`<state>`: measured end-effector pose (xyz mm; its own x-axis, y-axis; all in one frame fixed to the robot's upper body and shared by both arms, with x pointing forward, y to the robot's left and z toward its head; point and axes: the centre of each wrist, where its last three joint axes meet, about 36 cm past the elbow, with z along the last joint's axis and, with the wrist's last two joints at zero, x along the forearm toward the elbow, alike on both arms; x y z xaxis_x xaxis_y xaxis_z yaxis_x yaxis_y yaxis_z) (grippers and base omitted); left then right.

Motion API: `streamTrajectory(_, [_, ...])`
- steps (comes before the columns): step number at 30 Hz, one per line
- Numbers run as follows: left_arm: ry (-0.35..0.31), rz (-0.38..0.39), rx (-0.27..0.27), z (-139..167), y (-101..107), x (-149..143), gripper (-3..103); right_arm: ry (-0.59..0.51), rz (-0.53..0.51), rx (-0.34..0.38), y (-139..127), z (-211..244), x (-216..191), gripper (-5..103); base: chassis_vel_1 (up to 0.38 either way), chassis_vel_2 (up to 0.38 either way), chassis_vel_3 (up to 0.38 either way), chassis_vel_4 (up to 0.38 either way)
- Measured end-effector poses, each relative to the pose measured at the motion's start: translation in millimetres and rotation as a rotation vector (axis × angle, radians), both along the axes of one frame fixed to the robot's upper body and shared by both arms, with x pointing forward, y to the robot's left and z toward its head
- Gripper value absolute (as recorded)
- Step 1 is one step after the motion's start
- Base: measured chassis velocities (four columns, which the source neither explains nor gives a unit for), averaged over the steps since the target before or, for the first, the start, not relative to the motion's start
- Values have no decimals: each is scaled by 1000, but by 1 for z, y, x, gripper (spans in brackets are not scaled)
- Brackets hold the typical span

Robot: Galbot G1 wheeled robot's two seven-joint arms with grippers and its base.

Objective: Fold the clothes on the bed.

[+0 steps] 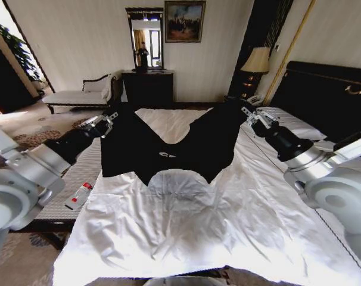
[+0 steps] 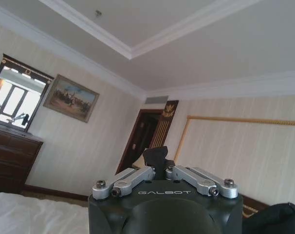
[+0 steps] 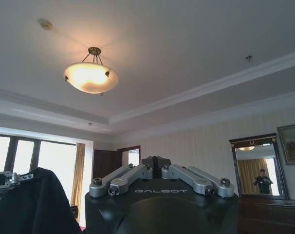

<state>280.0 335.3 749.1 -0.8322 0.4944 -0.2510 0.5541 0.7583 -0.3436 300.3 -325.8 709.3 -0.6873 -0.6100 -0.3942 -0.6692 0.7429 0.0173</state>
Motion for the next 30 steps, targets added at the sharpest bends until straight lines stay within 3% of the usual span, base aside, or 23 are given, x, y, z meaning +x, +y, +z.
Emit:
streamTrajectory(3, [-31, -20, -53, 22, 13, -19, 1, 26, -60, 13, -12, 36, -21, 2, 0, 0, 0, 0])
streamTrajectory(4, [-31, -20, -53, 22, 13, -19, 1, 26, -60, 13, -12, 36, -21, 2, 0, 0, 0, 0])
streamTrajectory(7, [-112, -59, -61, 51, 14, -37, 1, 8, -70, -13, -9, 70, -33, 2, 0, 0, 0, 0])
streamTrajectory(9, [-115, -63, -58, 53, 14, -38, 1, 6, -70, -19, -8, 73, -33, 2, 0, 0, 0, 0])
streamTrajectory(11, [-78, -70, -29, 49, 10, -30, 1, 37, -81, -50, -5, 71, -29, 2, 0, 0, 0, 0])
streamTrajectory(12, [-14, -63, -6, 36, 7, -18, 1, 90, -100, -61, -3, 57, -20, 2, 0, 0, 0, 0])
streamTrajectory(14, [-3, -62, -3, 33, 6, -16, 1, 100, -103, -63, -2, 54, -19, 2, 0, 0, 0, 0])
streamTrajectory(16, [187, -51, 90, -15, -11, 14, 1, 328, -88, -99, 10, -2, 3, 2, 0, 0, 0, 0])
streamTrajectory(17, [247, -51, 144, -36, -22, 25, 1, 417, -77, -100, 12, -23, 12, 2, 0, 0, 0, 0])
streamTrajectory(18, [289, -40, 183, -54, -28, 36, 1, 508, -80, -97, 12, -47, 25, 2, 0, 0, 0, 0])
streamTrajectory(20, [319, -23, 211, -68, -31, 46, 1, 569, -87, -97, 11, -65, 33, 2, 0, 0, 0, 0])
streamTrajectory(21, [410, 8, 279, -111, -40, 71, 1, 704, -98, -110, 11, -114, 52, 2, 0, 0, 0, 0])
streamTrajectory(23, [515, 51, 352, -171, -46, 101, 1, 805, -117, -127, 8, -169, 71, 2, 0, 0, 0, 0])
streamTrajectory(25, [579, 81, 379, -210, -50, 118, 1, 838, -124, -131, 7, -202, 82, 2, 0, 0, 0, 0])
streamTrajectory(26, [579, 81, 379, -210, -50, 118, 1, 838, -124, -131, 7, -202, 82, 2, 0, 0, 0, 0])
streamTrajectory(27, [632, 94, 388, -247, -60, 133, 1, 854, -133, -122, 7, -228, 95, 2, 0, 0, 0, 0])
streamTrajectory(30, [662, 103, 378, -285, -79, 154, 1, 860, -164, -99, 7, -258, 119, 2, 0, 0, 0, 0])
